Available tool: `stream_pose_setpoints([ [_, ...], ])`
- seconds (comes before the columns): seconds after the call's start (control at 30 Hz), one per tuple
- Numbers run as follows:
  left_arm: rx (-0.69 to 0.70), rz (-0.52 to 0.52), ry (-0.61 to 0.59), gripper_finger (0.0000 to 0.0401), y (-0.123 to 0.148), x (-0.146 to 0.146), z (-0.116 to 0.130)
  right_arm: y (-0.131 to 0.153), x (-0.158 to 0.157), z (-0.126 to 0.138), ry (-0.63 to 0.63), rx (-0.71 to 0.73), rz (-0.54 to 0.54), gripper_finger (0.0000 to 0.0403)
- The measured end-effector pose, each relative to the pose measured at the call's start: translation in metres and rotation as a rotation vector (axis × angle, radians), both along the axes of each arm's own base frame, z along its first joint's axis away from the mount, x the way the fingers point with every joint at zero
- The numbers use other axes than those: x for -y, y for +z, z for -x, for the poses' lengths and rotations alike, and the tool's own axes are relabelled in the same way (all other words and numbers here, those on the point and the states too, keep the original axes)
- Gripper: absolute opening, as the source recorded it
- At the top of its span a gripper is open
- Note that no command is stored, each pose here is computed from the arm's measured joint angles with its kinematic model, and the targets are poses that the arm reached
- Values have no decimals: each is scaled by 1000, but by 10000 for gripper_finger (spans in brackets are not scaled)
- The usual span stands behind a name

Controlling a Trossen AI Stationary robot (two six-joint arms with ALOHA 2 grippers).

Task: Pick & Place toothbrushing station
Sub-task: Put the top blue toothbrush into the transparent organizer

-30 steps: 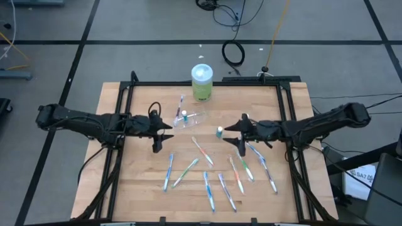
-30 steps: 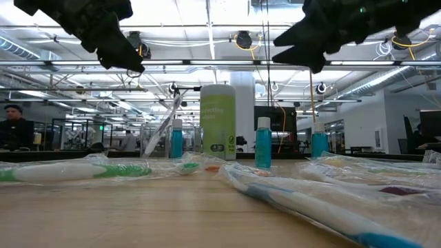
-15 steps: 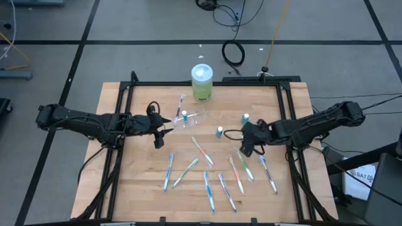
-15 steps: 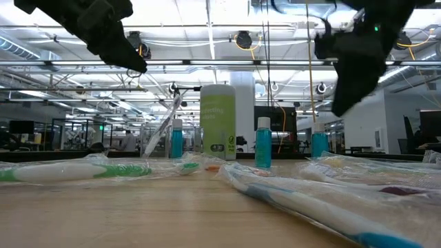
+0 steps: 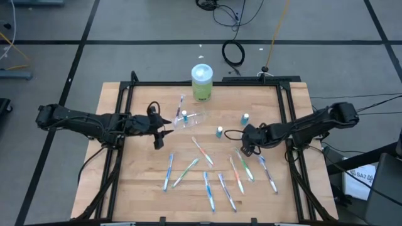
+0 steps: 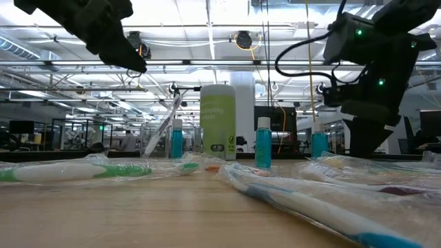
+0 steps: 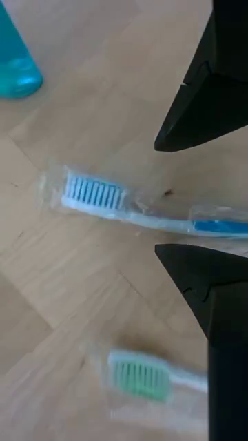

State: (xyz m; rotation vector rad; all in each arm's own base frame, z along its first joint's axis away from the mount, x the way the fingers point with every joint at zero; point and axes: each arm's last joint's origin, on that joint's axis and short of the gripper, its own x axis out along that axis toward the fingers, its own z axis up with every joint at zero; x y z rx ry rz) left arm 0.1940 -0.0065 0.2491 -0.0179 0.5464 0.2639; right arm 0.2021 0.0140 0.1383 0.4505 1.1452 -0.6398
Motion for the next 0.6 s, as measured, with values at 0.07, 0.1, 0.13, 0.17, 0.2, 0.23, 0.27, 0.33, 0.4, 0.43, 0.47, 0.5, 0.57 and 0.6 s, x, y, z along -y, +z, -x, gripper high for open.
stream_pose_setpoints([
  [0.07,0,16,-14,186,0,1,0,-4,0,-2,24,-2,0,223],
  [0.1,0,18,-17,186,0,1,0,-6,0,-4,35,8,3,220],
  [0.13,0,18,-17,186,0,1,0,-8,0,-6,42,25,5,217],
  [0.17,0,18,-17,186,0,1,0,-9,-1,-8,43,44,2,211],
  [0.2,0,18,-17,186,0,1,0,-11,-1,-9,42,53,-3,204],
  [0.23,0,18,-17,186,0,1,0,-13,0,-9,38,59,-5,195],
  [0.27,0,18,-17,186,0,1,0,-14,0,-9,31,63,-6,183],
  [0.33,0,18,-17,186,0,1,0,-15,1,-8,21,63,-8,156],
  [0.4,0,18,-17,186,0,1,0,-16,2,-7,12,61,-9,126],
  [0.43,0,18,-17,186,0,1,0,-16,2,-7,10,59,-10,111],
  [0.47,0,18,-17,186,0,1,0,-17,2,-7,9,59,-11,97],
  [0.5,-1,18,-17,186,0,1,0,-17,2,-7,10,62,-11,83],
  [0.57,-4,18,-18,186,0,1,0,-16,2,-8,21,73,-8,57],
  [0.6,-5,18,-18,186,-1,1,0,-16,2,-9,22,82,-10,44],
])
